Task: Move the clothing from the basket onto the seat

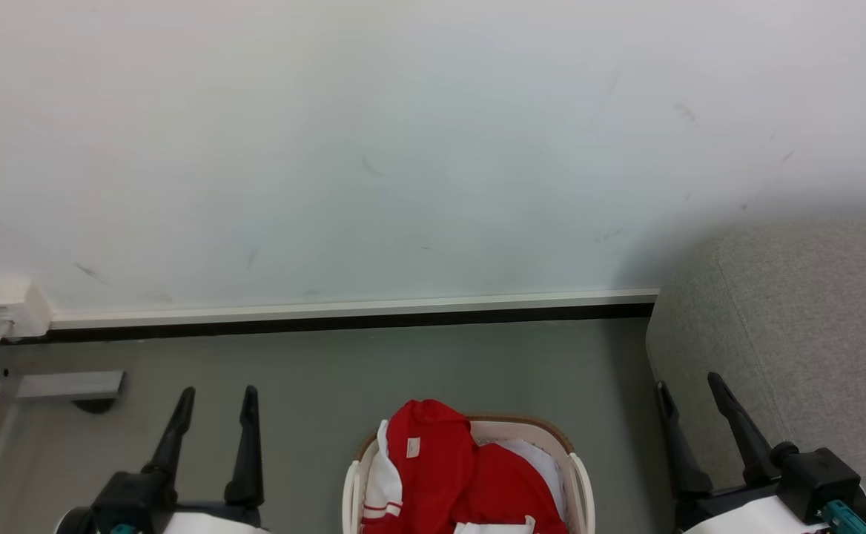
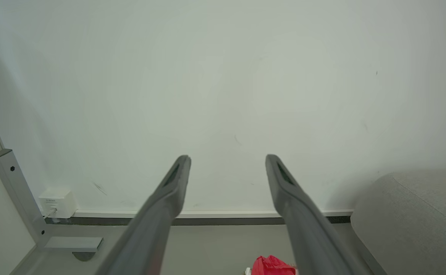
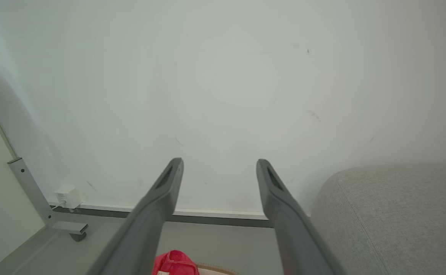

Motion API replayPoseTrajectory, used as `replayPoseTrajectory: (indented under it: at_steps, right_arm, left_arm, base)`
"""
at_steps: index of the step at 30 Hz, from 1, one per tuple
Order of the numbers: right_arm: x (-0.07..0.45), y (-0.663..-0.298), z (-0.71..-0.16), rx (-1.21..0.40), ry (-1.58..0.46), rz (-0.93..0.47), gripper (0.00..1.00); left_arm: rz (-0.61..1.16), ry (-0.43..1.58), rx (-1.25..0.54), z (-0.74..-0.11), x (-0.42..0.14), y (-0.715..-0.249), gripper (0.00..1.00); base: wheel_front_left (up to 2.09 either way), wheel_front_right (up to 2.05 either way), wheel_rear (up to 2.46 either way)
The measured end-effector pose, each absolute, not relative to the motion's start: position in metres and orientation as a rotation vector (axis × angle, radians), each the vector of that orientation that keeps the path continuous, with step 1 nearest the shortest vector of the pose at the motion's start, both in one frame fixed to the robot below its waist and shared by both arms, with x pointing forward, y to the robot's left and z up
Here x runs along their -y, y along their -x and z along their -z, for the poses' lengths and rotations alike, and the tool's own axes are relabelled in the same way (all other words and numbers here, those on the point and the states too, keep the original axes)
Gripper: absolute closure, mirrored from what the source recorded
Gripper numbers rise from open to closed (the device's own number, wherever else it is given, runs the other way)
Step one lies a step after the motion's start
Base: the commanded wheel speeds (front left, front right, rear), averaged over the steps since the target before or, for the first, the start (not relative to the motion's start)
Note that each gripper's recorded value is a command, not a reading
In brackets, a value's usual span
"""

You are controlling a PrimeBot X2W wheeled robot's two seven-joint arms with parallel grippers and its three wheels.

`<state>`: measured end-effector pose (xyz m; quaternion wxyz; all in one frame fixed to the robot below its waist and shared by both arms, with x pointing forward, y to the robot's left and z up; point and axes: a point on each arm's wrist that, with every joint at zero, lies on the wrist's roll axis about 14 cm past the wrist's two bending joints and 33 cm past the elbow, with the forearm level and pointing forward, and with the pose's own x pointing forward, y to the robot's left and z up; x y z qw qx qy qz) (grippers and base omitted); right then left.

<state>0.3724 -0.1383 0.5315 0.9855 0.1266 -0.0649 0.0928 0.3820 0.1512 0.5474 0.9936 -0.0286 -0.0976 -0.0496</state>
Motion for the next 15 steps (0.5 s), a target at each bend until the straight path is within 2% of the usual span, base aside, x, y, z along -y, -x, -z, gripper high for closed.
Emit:
replayPoseTrajectory:
  at_steps: [15]
  right_arm:
    - [0.1353,-0.3709,-0.5317,0.141,-0.199,-0.199,0.0]
  left_arm:
    - [0.116,-0.015,0.213,-0.5491,-0.1466,-0.3812,0.0]
  base:
    - [0.0,0.0,0.0]
